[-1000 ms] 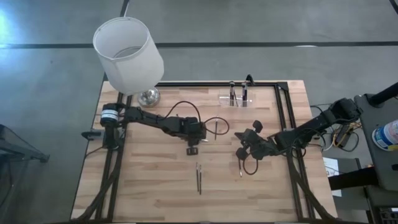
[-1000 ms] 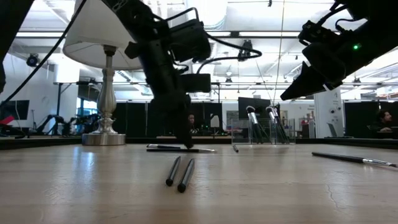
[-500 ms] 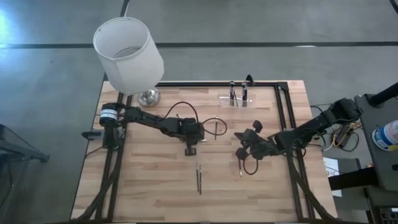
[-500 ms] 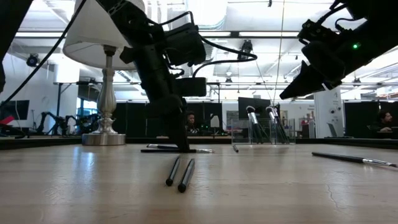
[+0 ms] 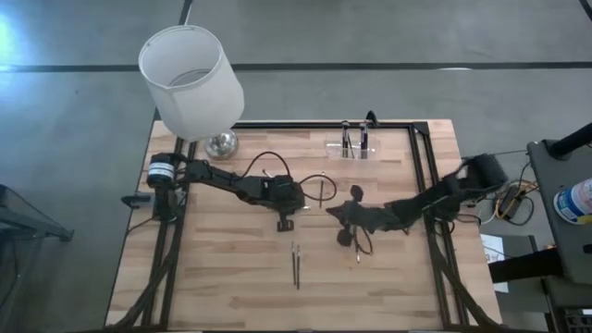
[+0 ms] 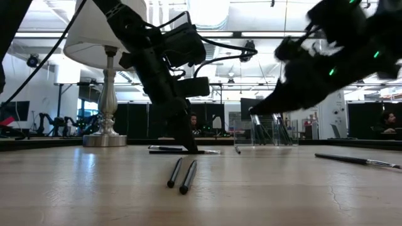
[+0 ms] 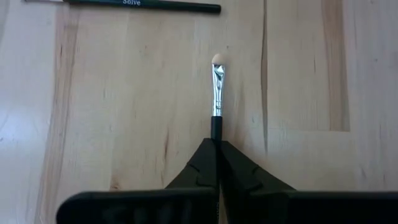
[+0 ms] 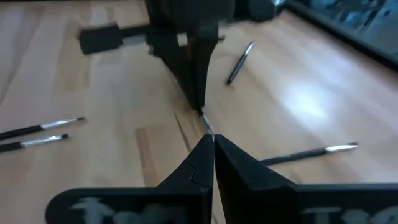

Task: Put items in baskets/containers
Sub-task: Put the foundation brush into the transparent organizer

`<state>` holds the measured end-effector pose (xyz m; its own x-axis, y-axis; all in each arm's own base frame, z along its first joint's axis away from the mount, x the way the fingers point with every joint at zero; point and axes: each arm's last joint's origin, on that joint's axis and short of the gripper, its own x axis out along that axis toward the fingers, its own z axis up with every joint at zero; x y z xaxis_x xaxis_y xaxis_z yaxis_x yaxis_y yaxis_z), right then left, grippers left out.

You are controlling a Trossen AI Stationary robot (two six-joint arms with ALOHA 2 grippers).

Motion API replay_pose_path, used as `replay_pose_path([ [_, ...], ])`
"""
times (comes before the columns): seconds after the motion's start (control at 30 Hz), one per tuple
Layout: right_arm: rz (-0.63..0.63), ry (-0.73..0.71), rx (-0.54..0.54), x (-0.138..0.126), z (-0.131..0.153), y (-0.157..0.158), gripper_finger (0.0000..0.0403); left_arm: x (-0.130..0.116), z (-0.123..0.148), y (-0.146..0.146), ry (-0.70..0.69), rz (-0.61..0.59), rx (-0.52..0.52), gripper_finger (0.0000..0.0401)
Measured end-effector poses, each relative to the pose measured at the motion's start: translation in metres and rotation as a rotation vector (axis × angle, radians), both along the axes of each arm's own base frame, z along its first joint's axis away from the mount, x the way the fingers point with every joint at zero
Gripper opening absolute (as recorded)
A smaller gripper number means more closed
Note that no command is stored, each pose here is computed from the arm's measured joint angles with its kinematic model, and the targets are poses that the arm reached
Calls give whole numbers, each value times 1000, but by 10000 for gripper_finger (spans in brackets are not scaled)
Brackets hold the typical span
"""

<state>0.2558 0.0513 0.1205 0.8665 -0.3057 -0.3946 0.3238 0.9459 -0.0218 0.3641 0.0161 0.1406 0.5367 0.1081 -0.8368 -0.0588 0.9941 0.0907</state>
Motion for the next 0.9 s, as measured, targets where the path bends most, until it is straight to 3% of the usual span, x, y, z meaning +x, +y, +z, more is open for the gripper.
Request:
replay_pose_path([
  [0.2, 16, 16, 84, 27, -21, -22, 21, -2, 0, 0, -17, -3, 0, 1],
  [0.6, -16, 221, 121, 68, -27, -42, 110, -1, 1, 0, -27, -5, -5, 0],
  [0.77, 63, 229, 167, 74, -23, -42, 117, -1, 1, 0, -27, -5, -7, 0],
  [0.9, 36, 241, 174, 72, -25, -49, 107, -1, 1, 0, -28, -4, -8, 0],
])
